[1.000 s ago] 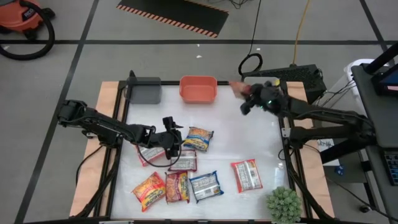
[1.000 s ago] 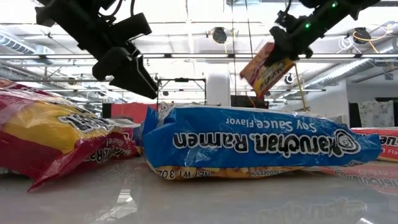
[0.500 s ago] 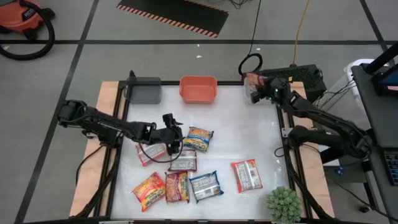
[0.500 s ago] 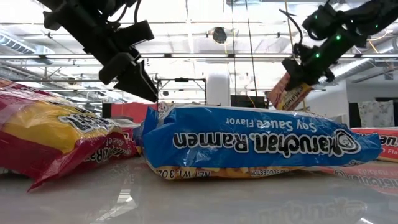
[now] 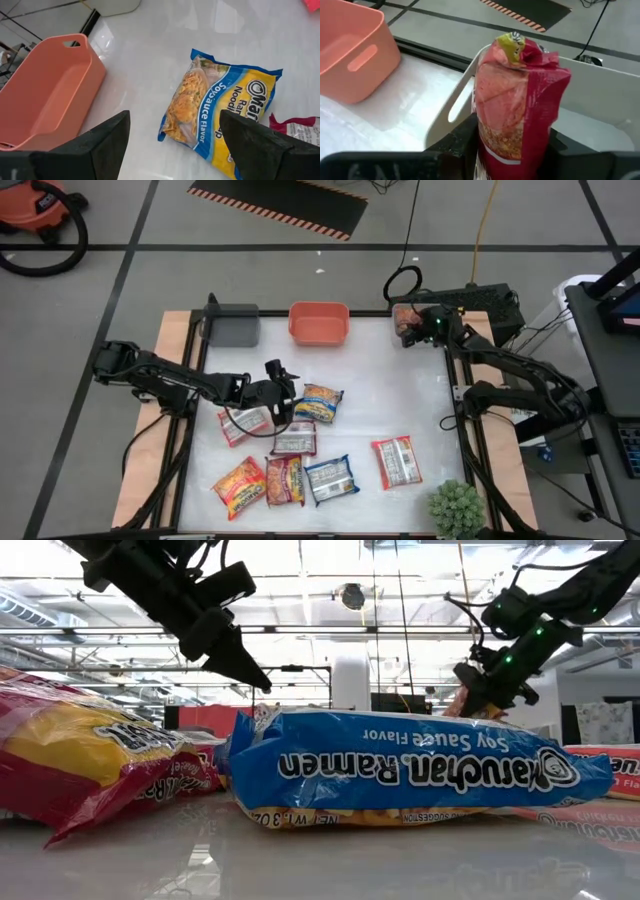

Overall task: Sort Maruchan noodles
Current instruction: Put the top right red noodle pack into the gray bin

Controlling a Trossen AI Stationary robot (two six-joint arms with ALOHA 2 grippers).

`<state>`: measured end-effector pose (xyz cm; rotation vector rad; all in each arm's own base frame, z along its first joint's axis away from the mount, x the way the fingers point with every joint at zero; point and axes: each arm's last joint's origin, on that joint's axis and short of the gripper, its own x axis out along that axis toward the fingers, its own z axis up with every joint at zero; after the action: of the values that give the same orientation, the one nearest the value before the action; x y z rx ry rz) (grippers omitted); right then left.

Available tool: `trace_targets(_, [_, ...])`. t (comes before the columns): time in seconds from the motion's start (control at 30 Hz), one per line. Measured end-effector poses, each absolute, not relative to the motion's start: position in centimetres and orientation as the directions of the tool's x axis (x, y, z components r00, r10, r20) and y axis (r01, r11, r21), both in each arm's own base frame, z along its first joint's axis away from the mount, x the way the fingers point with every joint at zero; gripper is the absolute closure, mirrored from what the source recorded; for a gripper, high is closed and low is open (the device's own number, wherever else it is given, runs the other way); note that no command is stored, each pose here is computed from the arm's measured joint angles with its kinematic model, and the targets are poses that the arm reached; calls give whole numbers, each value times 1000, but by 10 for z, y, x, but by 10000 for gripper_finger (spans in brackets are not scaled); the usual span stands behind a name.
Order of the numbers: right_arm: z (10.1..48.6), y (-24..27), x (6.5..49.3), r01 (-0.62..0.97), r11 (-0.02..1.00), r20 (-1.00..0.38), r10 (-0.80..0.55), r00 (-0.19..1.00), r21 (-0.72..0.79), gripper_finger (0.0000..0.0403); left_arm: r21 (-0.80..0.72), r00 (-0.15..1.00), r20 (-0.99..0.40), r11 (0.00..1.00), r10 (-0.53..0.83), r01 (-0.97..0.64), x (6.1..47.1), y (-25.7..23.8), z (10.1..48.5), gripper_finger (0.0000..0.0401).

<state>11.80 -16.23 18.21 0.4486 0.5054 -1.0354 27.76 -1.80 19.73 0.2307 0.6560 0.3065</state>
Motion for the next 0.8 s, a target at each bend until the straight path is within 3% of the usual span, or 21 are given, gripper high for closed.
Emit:
trace_targets(0.33, [171, -167, 117, 926, 377, -631, -724, 279, -23, 246, 305, 748, -565, 930, 349, -204, 277, -18, 197, 91])
trace_targets(0.8, [180, -168, 116, 937, 344, -605, -759, 240, -59, 181, 311, 744, -569, 929, 349, -198, 277, -18, 196, 91])
